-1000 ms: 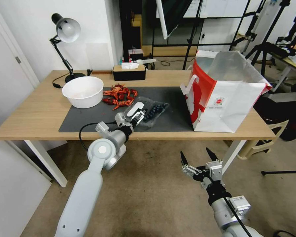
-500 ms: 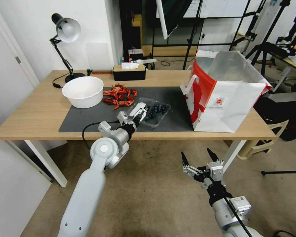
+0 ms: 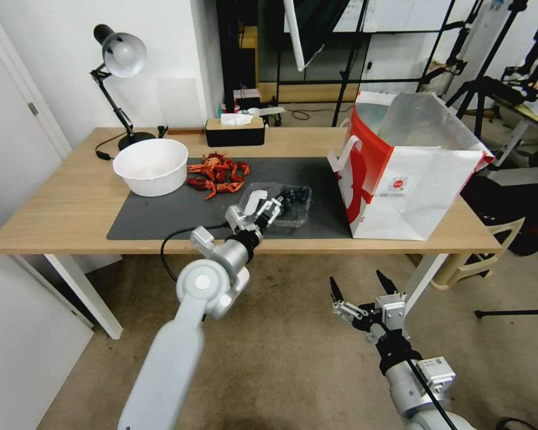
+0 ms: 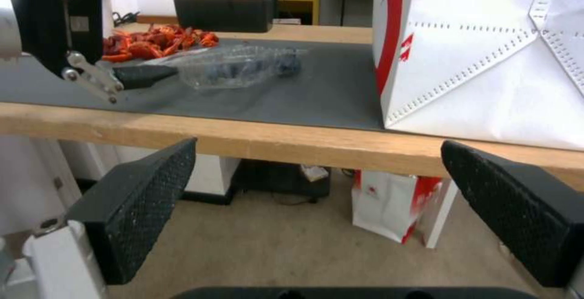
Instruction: Close the takeout container lid, then place the container into the takeout bag.
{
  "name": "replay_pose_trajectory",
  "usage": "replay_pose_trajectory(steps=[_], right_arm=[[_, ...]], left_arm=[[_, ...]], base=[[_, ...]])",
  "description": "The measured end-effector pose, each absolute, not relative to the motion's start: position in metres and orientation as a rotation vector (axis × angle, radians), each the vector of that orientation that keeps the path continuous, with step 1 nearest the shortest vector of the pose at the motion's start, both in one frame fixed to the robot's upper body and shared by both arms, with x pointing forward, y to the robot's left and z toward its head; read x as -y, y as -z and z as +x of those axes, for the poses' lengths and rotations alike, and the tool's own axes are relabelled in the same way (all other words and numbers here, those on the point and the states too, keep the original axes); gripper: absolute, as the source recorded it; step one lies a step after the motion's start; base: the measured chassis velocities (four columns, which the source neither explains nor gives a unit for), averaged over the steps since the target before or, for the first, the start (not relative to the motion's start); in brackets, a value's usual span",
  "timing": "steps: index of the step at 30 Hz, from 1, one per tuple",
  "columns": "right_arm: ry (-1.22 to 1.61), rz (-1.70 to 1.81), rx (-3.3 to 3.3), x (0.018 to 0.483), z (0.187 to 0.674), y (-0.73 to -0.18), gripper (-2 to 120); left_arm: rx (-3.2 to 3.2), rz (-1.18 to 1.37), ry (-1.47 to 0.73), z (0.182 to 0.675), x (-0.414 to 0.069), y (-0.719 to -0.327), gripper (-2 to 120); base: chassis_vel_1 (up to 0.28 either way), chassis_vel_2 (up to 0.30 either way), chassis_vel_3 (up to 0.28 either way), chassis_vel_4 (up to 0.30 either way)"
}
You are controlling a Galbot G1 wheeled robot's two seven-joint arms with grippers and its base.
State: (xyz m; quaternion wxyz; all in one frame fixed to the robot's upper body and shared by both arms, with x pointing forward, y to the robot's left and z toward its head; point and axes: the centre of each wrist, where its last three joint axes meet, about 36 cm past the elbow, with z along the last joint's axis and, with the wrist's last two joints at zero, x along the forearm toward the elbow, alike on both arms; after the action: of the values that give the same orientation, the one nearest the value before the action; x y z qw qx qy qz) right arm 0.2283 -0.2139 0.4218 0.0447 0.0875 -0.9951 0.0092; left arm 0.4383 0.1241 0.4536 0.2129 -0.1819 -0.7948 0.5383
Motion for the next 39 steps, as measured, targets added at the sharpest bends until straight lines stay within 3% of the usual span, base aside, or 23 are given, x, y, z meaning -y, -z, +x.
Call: replay_pose_trajectory(steps=[14,30,39], right_arm=[[-0.027,0.267,3.037,0.214,0.228,-0.419,100],[-0.02,0.293,3.034,0.209,0.23,-0.417,100],[-0.02,0.3,3.03,0.207,0.231,-0.417,100]], left_arm=[[2.194,-0.512,-1.481,0.428,-0.105,-0.443,100],[2.197,-0.493,-1.498,0.407,-0.115,-0.441,100],[2.378,-0.472,-1.406,0.365,-0.145,-0.451,100]], base=[[0.0,0.0,0.0,0.0],[0.0,0.0,0.0,0.0],[0.0,0.0,0.0,0.0]])
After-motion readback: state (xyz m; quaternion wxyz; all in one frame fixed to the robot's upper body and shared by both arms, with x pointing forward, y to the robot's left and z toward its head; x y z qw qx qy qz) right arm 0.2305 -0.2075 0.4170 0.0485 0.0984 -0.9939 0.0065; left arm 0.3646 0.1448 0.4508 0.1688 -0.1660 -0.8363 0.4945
